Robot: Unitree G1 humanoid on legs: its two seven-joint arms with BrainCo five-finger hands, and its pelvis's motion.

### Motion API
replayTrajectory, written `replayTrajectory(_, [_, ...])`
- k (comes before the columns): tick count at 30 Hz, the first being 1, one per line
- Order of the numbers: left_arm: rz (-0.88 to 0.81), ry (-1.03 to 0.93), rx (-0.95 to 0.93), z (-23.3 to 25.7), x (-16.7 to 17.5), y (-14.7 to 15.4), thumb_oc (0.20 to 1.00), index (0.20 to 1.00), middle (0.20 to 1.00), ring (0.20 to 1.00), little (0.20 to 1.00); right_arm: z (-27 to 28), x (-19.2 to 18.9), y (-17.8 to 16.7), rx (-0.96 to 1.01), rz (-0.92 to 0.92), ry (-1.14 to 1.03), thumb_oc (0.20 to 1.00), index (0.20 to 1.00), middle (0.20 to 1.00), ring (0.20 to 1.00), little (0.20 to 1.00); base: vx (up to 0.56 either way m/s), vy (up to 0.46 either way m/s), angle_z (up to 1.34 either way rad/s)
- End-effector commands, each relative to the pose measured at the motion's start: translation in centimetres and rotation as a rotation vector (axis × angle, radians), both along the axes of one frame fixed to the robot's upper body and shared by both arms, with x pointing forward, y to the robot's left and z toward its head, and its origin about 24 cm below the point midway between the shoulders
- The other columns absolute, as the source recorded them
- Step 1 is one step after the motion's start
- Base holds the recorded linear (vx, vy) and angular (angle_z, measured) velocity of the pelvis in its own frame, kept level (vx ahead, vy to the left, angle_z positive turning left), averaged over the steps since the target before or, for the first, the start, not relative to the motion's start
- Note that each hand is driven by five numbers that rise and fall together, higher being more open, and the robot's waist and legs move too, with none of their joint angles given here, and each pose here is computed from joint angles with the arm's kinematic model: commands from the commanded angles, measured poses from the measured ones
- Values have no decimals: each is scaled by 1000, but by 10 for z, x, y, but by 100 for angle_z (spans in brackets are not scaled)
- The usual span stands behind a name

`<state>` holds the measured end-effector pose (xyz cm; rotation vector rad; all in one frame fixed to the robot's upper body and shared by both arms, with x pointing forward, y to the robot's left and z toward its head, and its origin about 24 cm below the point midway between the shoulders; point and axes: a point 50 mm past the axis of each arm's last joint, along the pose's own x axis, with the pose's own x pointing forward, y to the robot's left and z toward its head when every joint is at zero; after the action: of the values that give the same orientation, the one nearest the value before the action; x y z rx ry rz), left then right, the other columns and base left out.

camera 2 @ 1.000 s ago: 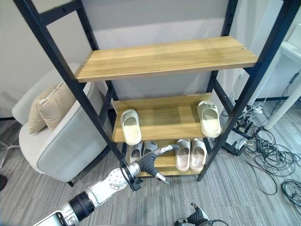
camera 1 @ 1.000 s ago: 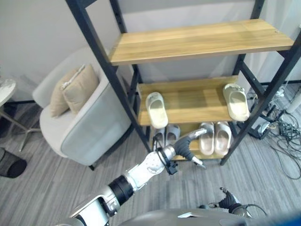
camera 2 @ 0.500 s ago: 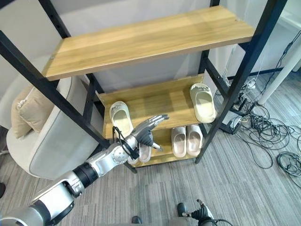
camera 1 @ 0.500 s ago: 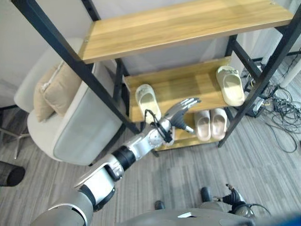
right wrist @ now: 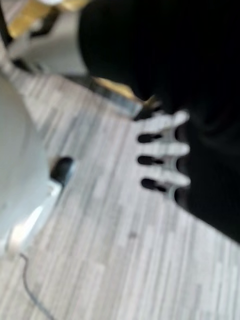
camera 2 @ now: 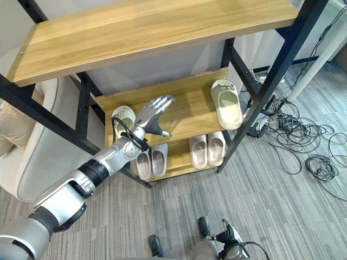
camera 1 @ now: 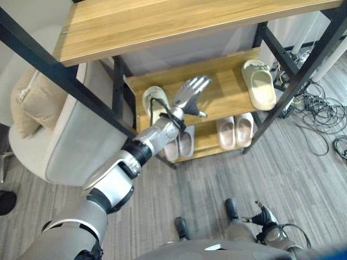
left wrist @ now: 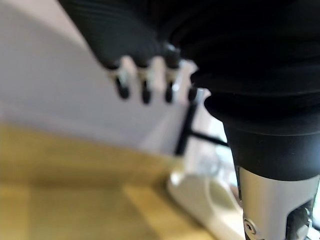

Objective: Arrange the slippers neatly on the shoe rack.

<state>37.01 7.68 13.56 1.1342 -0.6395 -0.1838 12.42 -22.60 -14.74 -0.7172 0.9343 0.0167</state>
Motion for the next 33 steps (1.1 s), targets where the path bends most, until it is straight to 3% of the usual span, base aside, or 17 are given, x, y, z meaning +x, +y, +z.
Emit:
replayTrajectory(1, [168,-172,-1,51,23,35,1000,1000,1000,1000,1000,-2,2,16,33,11,-25,1000,1000,1000,1000,1000,-14,-6,-5])
replayTrajectory(12, [340,-305,227,74,30,81,1000,1000,1000,1000,1000,2,8,17,40,20,-70,1000,1000,1000,1000,1000,-4,-2,-1])
replayTrajectory(20, [324,-349,376,76,27,84,1000,1000,1000,1000,1000,3,12,17,43,18,-89,1000,1000,1000,1000,1000,0,0,0])
replayTrajectory(33, [435,-232,342,68,34,110,1000,1000,1000,1000,1000,9,29,19,35,22,-122,1000,1000,1000,1000,1000,0,0,0])
